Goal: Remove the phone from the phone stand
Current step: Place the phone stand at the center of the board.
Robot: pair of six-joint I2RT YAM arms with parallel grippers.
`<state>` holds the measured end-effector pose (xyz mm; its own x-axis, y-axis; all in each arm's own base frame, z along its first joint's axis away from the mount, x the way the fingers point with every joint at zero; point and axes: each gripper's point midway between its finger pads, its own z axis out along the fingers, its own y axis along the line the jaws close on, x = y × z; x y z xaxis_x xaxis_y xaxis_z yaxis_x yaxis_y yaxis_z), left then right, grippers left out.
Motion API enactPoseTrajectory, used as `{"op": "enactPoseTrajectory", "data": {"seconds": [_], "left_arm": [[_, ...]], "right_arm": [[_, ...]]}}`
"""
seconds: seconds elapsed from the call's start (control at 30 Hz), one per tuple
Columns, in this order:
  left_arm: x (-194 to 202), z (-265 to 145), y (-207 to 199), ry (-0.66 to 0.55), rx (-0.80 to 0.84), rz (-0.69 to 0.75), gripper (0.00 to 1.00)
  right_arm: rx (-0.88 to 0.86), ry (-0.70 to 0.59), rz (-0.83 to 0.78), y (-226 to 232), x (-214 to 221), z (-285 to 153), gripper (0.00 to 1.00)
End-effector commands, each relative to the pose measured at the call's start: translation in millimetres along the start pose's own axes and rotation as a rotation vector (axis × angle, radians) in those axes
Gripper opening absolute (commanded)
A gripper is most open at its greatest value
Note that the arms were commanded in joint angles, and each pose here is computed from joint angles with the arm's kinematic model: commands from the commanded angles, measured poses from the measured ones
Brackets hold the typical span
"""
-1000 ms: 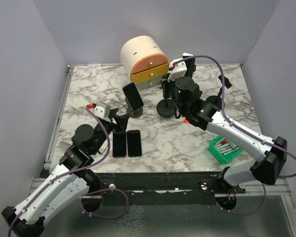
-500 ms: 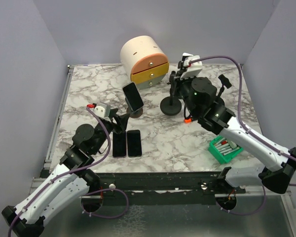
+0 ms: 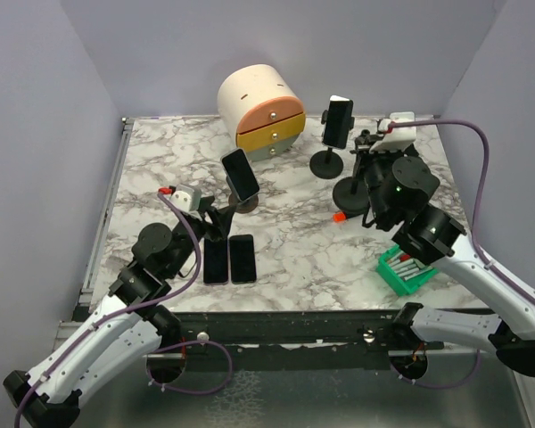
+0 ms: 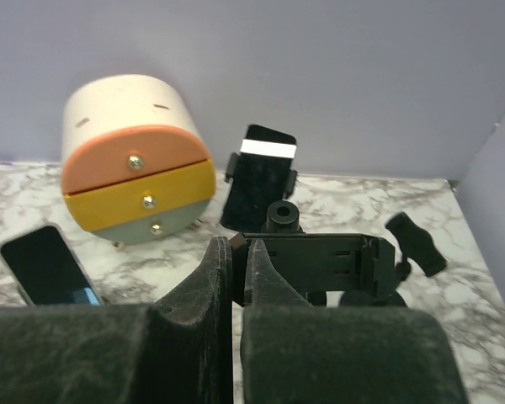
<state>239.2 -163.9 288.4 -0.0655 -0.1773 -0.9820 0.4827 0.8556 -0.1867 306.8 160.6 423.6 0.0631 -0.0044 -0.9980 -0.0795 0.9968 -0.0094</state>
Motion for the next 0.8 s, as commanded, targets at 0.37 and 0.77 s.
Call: {"op": "enactPoseTrajectory", "data": {"seconds": [0.37,0.77], "left_arm": [[2.5,-0.9,-10.6,0.005,0.056,-0.025,0.61],[2.8,-0.7,-13.1,0.006,0.069,-0.031,0.61]], "right_arm": [[0.274,0.067,-0.005,-96.9,45.3,-0.6,0.00],[0.500,0.060,0.077,-150.3,83.3,3.4,0.00]]}}
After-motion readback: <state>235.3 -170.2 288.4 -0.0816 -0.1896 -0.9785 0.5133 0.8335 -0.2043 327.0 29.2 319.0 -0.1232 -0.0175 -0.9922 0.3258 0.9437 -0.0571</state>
